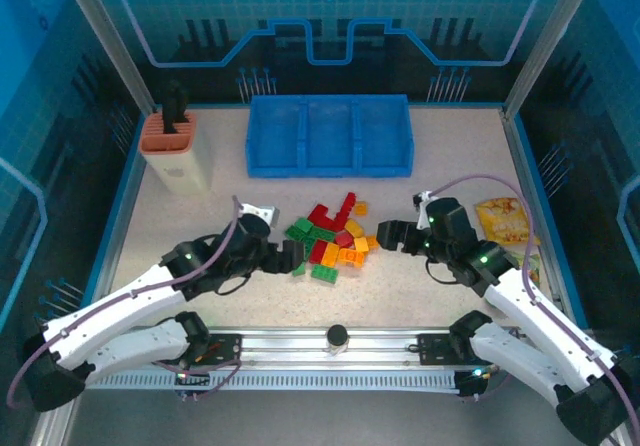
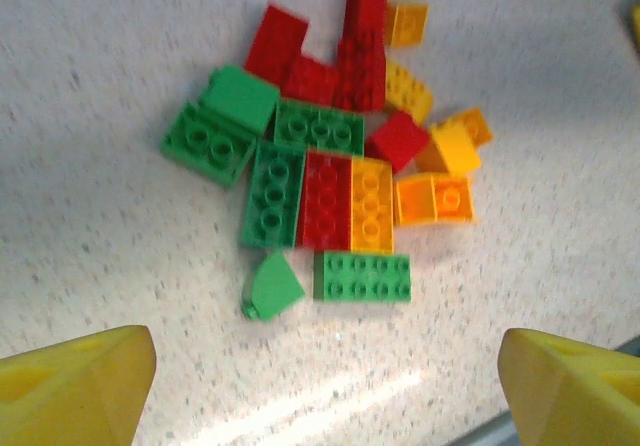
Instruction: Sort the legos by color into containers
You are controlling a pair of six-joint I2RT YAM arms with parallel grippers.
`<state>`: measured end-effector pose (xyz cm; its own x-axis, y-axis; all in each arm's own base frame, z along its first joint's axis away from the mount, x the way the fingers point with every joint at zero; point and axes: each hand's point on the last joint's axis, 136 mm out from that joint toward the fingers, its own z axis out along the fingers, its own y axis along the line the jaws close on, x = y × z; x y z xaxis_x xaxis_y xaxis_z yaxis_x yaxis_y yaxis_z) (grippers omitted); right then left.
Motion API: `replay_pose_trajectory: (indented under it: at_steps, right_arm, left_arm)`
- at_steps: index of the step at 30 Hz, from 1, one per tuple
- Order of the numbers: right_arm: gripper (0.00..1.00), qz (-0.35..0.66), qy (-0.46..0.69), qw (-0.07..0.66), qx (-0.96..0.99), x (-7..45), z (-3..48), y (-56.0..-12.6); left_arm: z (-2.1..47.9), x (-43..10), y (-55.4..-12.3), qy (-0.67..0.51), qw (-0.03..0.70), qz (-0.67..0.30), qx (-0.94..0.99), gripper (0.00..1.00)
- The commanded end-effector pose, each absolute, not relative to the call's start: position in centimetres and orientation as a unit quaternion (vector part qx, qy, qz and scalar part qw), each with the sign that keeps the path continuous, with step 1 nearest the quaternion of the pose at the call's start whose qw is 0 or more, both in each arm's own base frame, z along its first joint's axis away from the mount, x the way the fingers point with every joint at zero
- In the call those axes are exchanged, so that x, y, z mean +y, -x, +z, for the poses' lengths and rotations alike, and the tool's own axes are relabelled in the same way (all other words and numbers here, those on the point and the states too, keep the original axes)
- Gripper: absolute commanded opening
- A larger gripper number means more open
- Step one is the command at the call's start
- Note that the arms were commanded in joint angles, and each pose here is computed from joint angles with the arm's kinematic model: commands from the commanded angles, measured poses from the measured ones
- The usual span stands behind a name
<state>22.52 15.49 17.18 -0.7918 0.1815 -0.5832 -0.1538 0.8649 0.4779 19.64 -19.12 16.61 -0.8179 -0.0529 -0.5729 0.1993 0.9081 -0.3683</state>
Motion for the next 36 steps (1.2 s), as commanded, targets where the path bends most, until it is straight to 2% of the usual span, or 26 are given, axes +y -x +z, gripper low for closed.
replay_pose_trajectory:
  at_steps: [1, 4, 12, 20, 36]
  right_arm:
    - [0.85, 0.242, -0.002, 0.293, 0.925, 16.0, 15.7, -21.4]
    - [0.82, 0.231, 0.009, 0.289, 0.929, 16.8, 15.7, -21.4]
    - [0.77, 0.223, -0.001, 0.278, 0.934, 17.6, 14.4, -21.2]
    - [0.77, 0.185, 0.014, 0.276, 0.943, 16.7, 13.4, -21.3]
    - [0.77, 0.196, 0.025, 0.266, 0.944, 17.2, 12.4, -22.0]
  left_arm:
    - [14.4, -18.5, -19.1, -0.014, 0.269, -0.179, 0.946, 0.84]
    - [13.1, -18.7, -19.2, -0.018, 0.247, -0.157, 0.956, 0.79]
    - [9.3, -19.8, -19.8, -0.022, 0.186, -0.099, 0.977, 0.75]
    - [7.0, -18.6, -21.0, -0.011, 0.167, -0.059, 0.984, 0.75]
    - [4.4, -20.2, -21.4, -0.014, 0.116, -0.046, 0.992, 0.74]
